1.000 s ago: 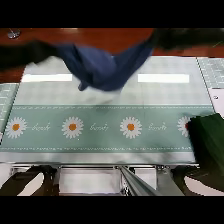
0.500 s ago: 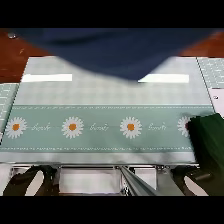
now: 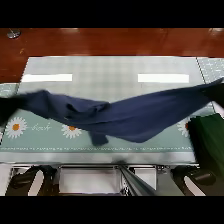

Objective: Fold the shirts.

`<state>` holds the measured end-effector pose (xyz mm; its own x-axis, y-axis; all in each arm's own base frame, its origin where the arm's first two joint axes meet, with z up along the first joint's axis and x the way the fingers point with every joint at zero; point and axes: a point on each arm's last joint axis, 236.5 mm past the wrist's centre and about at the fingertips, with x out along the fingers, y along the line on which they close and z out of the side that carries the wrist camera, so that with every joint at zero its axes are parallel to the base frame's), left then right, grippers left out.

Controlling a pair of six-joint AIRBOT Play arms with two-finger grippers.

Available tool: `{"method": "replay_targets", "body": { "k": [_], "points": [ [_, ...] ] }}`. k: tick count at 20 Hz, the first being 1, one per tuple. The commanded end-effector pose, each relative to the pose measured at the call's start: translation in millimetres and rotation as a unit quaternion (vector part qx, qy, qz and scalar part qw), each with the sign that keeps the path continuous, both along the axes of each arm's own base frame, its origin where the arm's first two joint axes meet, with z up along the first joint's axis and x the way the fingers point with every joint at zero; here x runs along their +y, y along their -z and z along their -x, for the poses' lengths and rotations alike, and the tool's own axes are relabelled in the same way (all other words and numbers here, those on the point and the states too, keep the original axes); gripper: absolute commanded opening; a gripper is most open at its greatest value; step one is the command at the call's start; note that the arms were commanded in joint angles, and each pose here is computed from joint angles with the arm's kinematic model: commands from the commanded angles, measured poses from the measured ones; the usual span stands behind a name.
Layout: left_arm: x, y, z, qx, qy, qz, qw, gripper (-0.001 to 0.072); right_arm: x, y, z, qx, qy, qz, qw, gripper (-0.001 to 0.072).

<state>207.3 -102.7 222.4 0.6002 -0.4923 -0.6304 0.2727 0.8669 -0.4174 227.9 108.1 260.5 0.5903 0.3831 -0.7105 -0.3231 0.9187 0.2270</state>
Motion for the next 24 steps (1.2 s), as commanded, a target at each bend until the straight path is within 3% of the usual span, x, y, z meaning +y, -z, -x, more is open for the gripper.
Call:
{"method": "replay_targets", "body": {
  "k": [1,6,11,12,13,14,17,20,24],
  "points": [
    [-18.3,105.0,1.8,0.111,0.008,0.068,0.991,0.0026,-15.2,82.9,-39.1,0.058,0.051,0.033,0.996,0.0023],
    [-21.8,219.1,-49.8,0.134,-0.081,0.095,0.983,0.0026,-10.4,167.0,-130.2,0.141,0.078,0.035,0.986,0.0023],
    [-43.0,261.1,-94.7,0.146,-0.112,0.090,0.979,0.0030,5.7,223.1,-186.7,0.236,0.102,-0.047,0.965,0.0027],
    [-47.7,267.5,-98.6,0.159,-0.108,0.086,0.978,0.0052,15.4,227.9,-187.5,0.255,0.088,-0.066,0.961,0.0073],
    [-51.8,270.0,-104.1,0.160,-0.088,0.073,0.980,0.0275,25.0,229.1,-183.9,0.273,0.063,-0.078,0.957,0.0346],
    [-55.7,267.8,-110.1,0.155,-0.058,0.059,0.984,0.0702,29.0,228.0,-178.6,0.288,0.041,-0.079,0.953,0.0644],
    [-36.7,240.2,-130.8,0.171,-0.007,0.027,0.985,0.0701,-17.8,211.1,-161.5,0.305,0.035,0.004,0.952,0.0627],
    [33.7,201.2,-159.3,0.162,-0.069,0.022,0.984,0.0699,-100.3,190.4,-127.6,0.303,0.087,0.086,0.945,0.0627],
    [88.6,214.2,-168.0,0.183,-0.153,0.068,0.969,0.0698,-126.5,249.1,-61.9,0.326,0.184,0.013,0.927,0.0626]
  ]
}}
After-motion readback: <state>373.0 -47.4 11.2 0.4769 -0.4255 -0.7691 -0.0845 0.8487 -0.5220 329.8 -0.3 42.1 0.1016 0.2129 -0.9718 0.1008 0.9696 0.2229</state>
